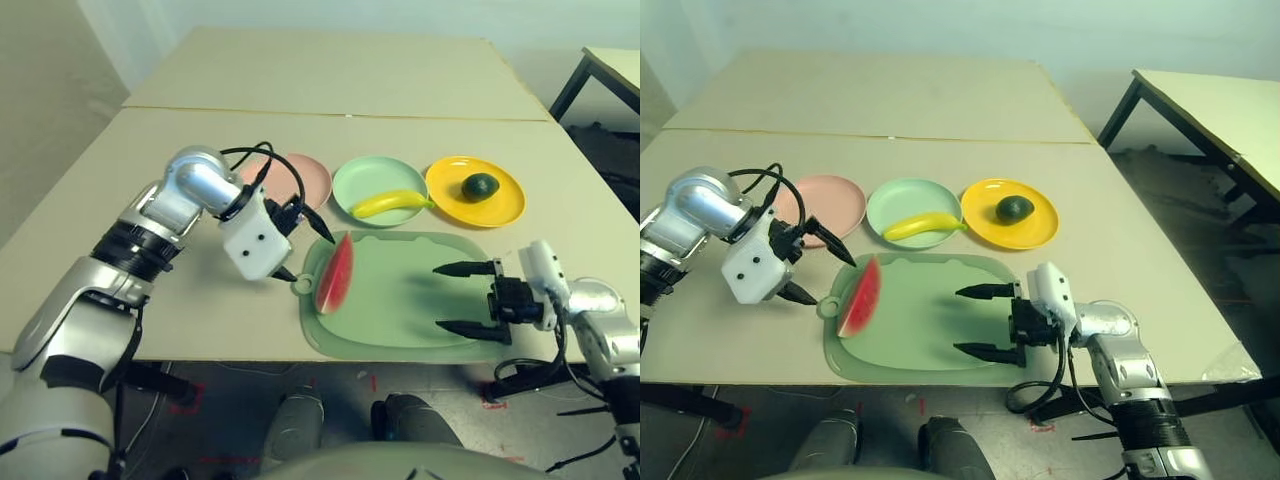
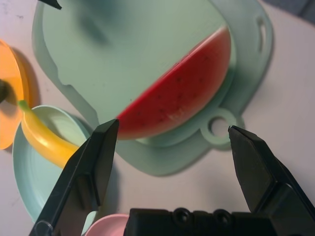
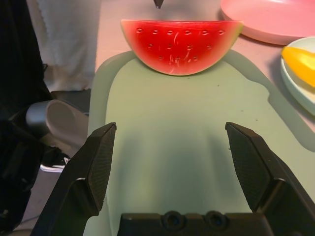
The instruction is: Place the fruits into color-matched plates.
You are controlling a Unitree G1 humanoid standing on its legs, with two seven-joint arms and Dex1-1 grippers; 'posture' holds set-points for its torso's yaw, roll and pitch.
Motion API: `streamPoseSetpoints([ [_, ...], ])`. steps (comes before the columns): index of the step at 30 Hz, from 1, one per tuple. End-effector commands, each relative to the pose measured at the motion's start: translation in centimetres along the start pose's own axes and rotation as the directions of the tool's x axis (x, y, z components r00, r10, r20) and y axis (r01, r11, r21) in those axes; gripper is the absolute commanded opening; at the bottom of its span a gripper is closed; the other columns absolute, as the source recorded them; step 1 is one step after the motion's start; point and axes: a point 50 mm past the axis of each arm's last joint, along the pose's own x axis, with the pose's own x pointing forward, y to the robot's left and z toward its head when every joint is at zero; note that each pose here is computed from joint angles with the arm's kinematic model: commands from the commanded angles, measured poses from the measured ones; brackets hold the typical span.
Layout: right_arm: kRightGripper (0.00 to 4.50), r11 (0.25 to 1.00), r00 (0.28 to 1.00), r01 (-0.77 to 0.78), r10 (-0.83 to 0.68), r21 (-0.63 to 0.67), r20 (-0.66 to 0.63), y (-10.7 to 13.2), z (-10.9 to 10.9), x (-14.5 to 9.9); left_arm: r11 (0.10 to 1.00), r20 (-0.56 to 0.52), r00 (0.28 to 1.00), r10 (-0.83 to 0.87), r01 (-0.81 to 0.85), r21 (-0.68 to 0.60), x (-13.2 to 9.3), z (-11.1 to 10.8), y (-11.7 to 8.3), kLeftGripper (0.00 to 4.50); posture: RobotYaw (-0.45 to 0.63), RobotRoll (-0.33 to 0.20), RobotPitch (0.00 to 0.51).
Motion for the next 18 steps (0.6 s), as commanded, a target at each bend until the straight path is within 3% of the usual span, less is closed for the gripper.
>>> streamPoseSetpoints([
  [1, 4.46, 1.0, 1.0, -0.012, 0.012, -0.001, -0.016, 0.8, -0.3, 0.2, 0.999, 0.001, 0.999, -0.039, 0.039, 0.035, 0.5, 0.0, 0.8, 4.5, 0.02, 0.0, 0.045],
  [9, 4.46, 1.0, 1.0, 0.003, -0.003, -0.001, 0.005, 1.2, -0.2, 0.6, 0.995, 0.02, 0.998, -0.065, 0.063, 0.078, 1.3, 0.2, 2.1, 4.5, 0.0, 0.0, 0.041],
  [18, 4.46, 0.998, 0.989, 0.029, -0.037, 0.053, 0.146, 0.7, 1.2, 1.3, 0.988, 0.063, 0.991, -0.122, 0.115, 0.103, 3.6, 0.3, 2.2, 4.5, -0.02, 0.0, 0.047],
])
